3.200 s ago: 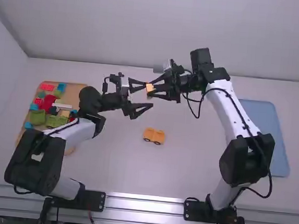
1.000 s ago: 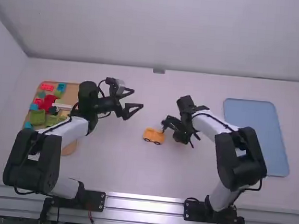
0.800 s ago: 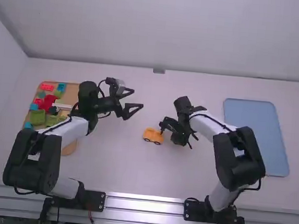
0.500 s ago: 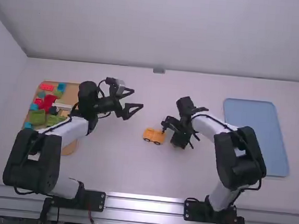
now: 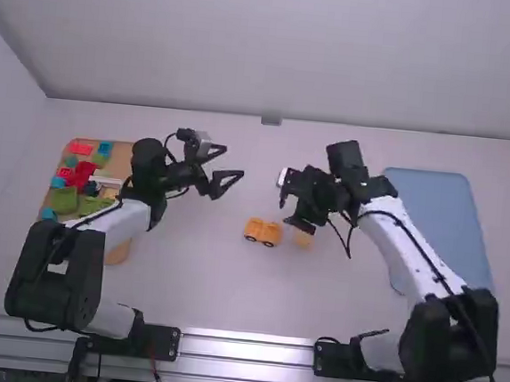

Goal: Assemble lego blocks to make yellow taxi

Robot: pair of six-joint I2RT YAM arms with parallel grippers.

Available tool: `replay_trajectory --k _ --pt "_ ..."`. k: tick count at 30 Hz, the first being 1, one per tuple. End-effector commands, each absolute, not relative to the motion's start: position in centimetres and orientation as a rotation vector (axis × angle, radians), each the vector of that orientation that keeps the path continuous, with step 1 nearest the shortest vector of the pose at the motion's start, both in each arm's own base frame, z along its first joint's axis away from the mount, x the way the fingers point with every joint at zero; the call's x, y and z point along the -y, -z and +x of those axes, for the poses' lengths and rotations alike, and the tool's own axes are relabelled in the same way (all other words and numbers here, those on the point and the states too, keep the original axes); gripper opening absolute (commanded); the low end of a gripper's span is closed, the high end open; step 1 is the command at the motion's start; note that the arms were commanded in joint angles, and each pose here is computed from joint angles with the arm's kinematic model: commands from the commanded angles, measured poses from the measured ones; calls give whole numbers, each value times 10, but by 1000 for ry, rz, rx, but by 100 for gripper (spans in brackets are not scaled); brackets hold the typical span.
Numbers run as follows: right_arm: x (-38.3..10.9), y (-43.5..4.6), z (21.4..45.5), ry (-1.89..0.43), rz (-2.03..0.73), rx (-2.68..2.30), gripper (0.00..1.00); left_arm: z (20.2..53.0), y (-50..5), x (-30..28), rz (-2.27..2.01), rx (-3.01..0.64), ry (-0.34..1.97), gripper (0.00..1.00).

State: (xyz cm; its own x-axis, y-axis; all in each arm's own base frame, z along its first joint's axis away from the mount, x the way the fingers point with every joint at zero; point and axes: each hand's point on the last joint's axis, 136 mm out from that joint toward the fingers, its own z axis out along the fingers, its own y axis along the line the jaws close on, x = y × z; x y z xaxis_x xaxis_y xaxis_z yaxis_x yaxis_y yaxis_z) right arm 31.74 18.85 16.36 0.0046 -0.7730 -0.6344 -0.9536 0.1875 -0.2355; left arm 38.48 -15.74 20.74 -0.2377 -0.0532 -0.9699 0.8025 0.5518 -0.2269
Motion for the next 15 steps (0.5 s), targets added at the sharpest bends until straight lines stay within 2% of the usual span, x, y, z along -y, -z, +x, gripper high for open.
replay_trajectory --k 1,4,8,11,15 --pt "-193 -203 321 -408 -1543 -1694 99 380 -208 159 659 -1606 943 99" --pt "-185 -218 326 -413 -1429 -1739 99 370 -209 165 839 -1498 871 99" --pt "-174 -226 331 -421 -1328 -1791 99 374 -204 162 871 -1487 791 99" --pt "-171 -230 334 -388 -1340 -1761 99 371 -197 163 937 -1462 745 99" --pt "-170 -222 326 -407 -1375 -1783 99 358 -189 169 1080 -1381 718 99"
